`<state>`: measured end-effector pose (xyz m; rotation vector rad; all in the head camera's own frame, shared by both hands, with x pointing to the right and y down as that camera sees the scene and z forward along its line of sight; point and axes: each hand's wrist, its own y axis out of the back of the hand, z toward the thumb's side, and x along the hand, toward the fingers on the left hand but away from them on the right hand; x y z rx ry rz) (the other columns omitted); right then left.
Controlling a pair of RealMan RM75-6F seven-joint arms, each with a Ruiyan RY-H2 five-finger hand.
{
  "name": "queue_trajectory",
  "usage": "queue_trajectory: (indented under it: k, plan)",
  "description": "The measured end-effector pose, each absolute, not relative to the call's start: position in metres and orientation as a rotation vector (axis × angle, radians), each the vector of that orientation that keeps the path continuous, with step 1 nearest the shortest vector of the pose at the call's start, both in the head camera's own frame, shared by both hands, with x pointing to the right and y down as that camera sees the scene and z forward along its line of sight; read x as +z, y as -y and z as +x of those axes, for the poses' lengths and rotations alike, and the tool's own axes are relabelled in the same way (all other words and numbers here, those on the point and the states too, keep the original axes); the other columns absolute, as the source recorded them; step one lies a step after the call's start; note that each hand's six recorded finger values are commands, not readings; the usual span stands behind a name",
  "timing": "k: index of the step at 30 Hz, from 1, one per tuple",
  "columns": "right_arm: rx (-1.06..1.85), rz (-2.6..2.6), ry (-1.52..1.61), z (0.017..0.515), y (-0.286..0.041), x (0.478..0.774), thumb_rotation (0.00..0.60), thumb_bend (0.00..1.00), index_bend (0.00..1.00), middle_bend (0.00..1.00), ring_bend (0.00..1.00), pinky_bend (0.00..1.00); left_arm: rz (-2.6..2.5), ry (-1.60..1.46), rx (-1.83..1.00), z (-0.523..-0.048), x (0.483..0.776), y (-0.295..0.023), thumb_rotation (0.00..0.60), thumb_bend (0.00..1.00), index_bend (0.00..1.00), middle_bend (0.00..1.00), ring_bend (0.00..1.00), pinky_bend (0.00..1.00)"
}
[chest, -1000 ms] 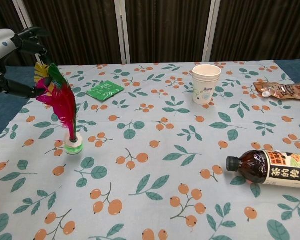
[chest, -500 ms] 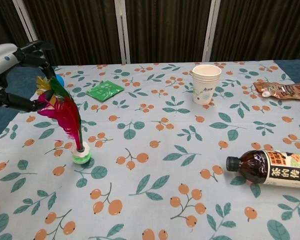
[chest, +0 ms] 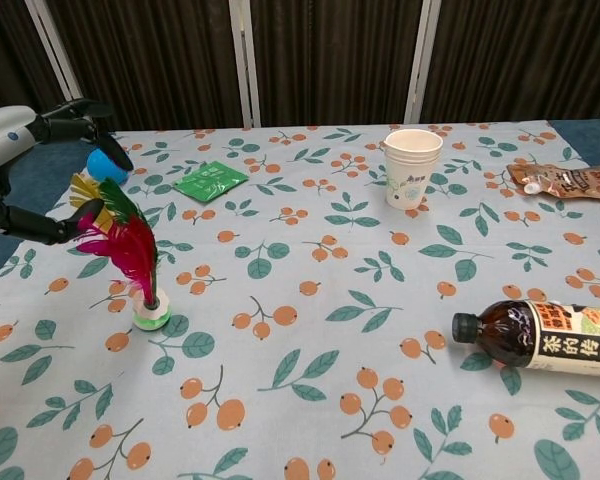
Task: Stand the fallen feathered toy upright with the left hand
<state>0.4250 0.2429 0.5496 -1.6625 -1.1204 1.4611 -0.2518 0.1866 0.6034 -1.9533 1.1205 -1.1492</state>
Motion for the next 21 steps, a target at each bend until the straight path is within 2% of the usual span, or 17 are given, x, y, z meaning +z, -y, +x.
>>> queue_trajectory:
  k: [3,12,21]
  plan:
    - [1.461,-1.662,1.121,0.425,-0.243,0.55,0.6,0.16,0.03,0.0,0.0,0.0,-1.952,-1.112,-1.135,-0.253,0.598,-0.187,0.6,0.4,0.15,0.0,0.0,0.0]
    - [1.461,-1.662,1.123,0.426,-0.243,0.549,0.6,0.16,0.03,0.0,0.0,0.0,-1.917,-1.112,-1.103,-0.266,0.569,-0.183,0.6,0.38,0.14,0.0,0.0,0.0]
    - [1.459,-1.664,1.116,0.424,-0.243,0.55,0.6,0.16,0.03,0.0,0.0,0.0,-1.752,-1.1,-1.139,-0.318,0.535,-0.189,0.6,0.37,0.14,0.0,0.0,0.0]
